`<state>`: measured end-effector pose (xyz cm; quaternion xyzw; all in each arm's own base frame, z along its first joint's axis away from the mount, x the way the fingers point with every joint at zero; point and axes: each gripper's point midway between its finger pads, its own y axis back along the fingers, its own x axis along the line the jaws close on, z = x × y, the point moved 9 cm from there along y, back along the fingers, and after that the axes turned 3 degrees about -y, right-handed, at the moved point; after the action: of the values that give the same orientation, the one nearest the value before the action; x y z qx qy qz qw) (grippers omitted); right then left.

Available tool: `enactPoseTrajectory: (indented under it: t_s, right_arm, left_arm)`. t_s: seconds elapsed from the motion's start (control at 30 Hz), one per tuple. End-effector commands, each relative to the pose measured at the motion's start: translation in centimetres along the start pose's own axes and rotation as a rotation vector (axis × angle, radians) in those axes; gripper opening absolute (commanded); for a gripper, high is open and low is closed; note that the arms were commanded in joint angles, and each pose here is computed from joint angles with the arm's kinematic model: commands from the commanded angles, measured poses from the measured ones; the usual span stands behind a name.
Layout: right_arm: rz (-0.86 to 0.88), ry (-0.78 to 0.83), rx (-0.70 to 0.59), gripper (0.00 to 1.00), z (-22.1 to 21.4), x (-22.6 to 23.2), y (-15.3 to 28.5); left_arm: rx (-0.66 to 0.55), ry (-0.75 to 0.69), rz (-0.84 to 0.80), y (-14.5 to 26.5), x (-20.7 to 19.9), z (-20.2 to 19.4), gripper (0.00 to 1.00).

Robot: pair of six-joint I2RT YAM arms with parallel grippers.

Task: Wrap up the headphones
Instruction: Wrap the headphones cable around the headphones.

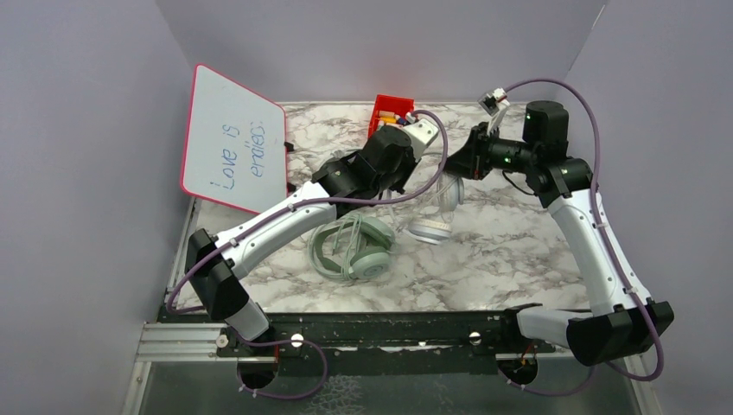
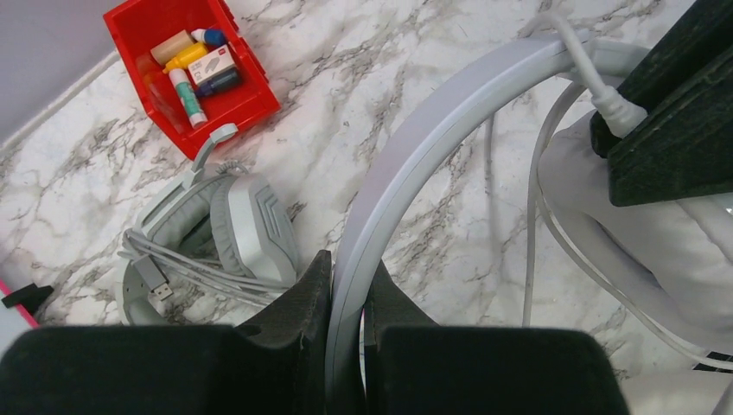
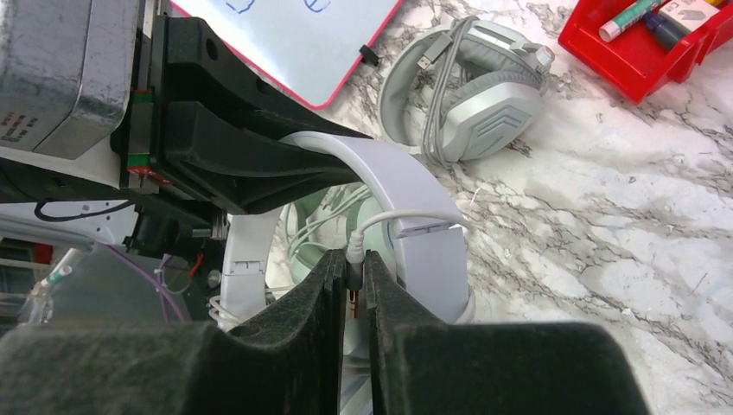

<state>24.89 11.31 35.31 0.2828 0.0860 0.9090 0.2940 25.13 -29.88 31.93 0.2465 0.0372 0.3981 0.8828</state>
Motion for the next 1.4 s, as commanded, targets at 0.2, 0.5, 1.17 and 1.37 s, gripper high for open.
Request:
enactPoseTrajectory:
  t_s: [0.2,0.5,1.17,1.37]
  right_arm:
    - [-0.082,-0.032,0.026,0.27,0.1,-0.4,0.1]
    - [-0.113,-0.030,0.016,0.28,0.7,0.1,0.8]
    - [-0.075,0.186,-0.133,0.13,-0.7,0.9,2.0]
    - [-0.091,0.201,-0.140,0.17,-1.1,0.7,2.0]
  left_arm:
    - [-0.175,0.023,0.022,2.1,-0.1,4.5,0.00]
    - [-0.142,0.063,0.045,1.8,-0.1,3.4,0.00]
    - [-0.178,0.124,-0.009,3.2,0.3,4.2,0.00]
    - [-0.176,0.158,-0.100,3.0,1.1,3.5,0.00]
